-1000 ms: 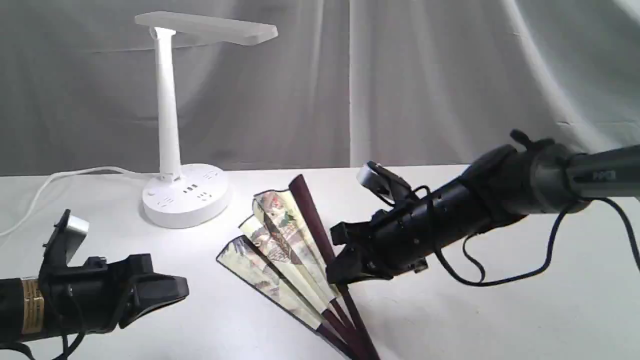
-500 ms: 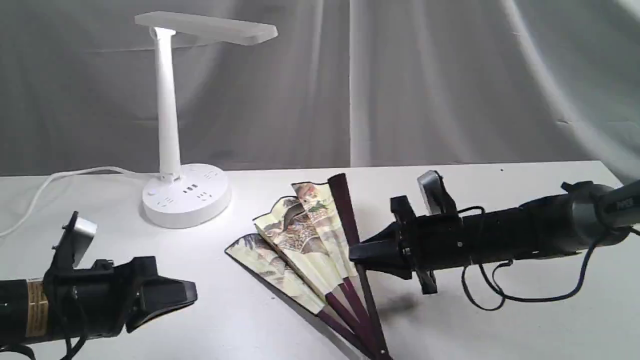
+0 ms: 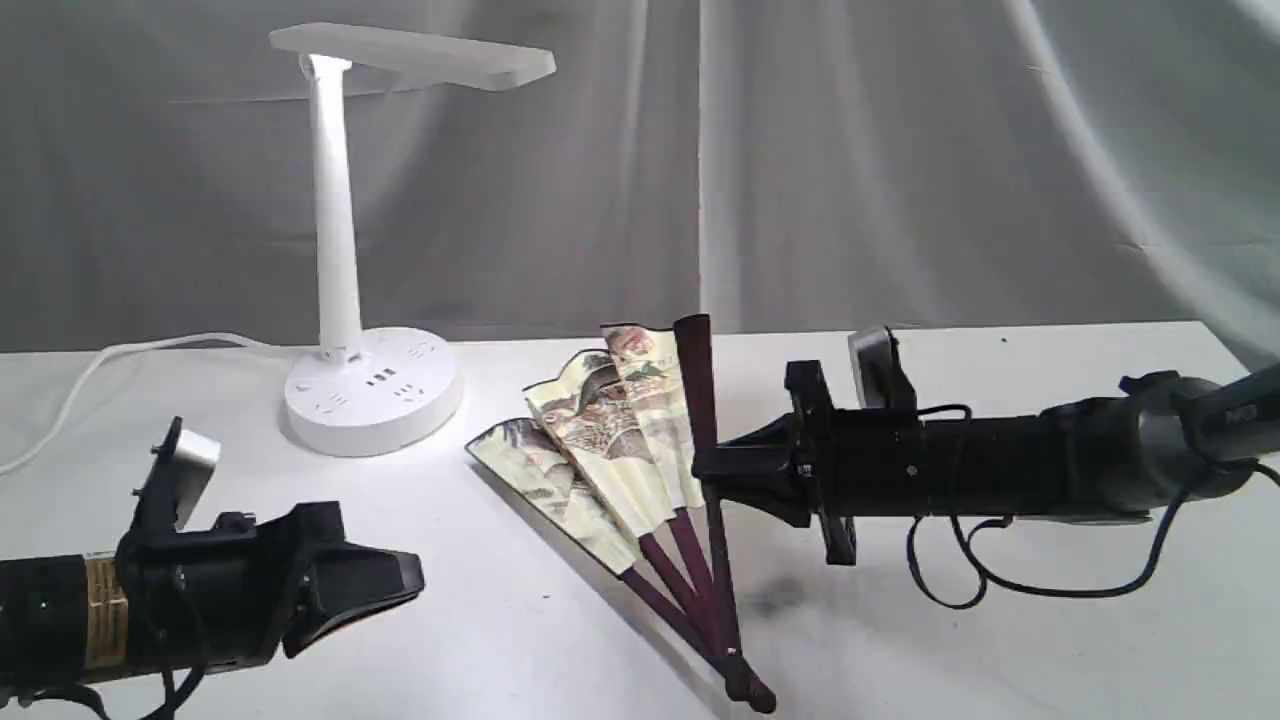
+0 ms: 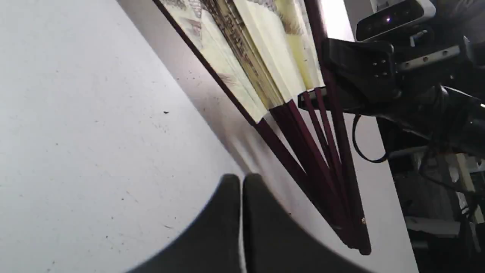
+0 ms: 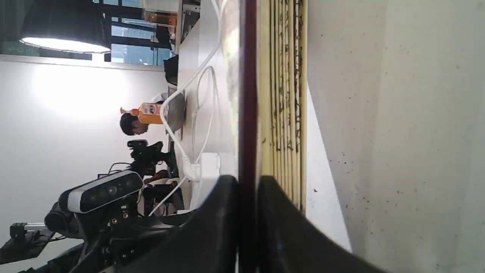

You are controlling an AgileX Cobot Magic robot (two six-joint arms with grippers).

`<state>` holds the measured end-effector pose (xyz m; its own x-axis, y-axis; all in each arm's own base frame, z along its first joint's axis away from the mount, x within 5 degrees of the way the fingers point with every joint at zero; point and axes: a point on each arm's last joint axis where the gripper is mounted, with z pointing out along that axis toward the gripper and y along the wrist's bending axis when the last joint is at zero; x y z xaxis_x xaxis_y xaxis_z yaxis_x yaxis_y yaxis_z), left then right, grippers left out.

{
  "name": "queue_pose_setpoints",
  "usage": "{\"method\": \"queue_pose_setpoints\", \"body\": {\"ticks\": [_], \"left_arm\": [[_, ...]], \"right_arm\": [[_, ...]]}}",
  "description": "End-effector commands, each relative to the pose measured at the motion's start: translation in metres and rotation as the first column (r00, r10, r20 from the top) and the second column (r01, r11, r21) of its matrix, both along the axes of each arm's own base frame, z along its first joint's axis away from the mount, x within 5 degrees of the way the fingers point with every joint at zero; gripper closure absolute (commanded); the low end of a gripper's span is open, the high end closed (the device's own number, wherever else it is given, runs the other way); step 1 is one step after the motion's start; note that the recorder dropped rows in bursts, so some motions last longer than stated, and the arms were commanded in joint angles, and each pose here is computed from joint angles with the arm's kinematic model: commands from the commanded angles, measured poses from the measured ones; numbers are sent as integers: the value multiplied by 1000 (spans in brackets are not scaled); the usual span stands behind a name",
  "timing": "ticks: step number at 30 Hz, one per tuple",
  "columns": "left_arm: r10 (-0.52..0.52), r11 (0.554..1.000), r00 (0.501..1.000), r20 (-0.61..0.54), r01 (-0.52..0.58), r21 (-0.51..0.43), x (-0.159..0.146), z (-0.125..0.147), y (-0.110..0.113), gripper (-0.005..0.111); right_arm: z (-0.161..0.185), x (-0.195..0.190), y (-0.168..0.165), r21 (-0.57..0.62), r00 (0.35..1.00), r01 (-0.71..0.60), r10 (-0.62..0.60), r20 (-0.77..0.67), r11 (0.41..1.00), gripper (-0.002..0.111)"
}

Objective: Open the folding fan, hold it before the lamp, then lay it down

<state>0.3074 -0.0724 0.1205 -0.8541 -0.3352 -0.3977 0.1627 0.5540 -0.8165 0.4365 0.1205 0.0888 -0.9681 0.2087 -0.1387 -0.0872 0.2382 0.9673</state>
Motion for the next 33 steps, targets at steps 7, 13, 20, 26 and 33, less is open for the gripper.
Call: {"method": "queue_pose_setpoints", "body": {"ticks": [7, 13, 20, 26, 33], "left_arm": [[157, 983, 988, -4, -157, -94, 11, 6, 4, 101], [170, 980, 985, 39, -165, -109, 24, 16, 4, 72], [174, 974, 983, 62, -163, -158, 41, 20, -18, 53], [180, 965, 983, 30, -170, -199, 58, 8, -31, 53], [165, 952, 986, 28, -152, -266, 68, -6, -35, 53]], "right_arm": [[83, -7, 0, -31, 974, -66, 71, 216, 997, 108], [87, -9, 5, -28, 971, -75, 80, 224, 997, 108], [87, -16, 26, -26, 966, -123, 126, 224, 992, 108], [87, -18, 32, -27, 964, -137, 140, 226, 990, 108], [87, -17, 32, -24, 965, -135, 136, 226, 991, 108]]}}
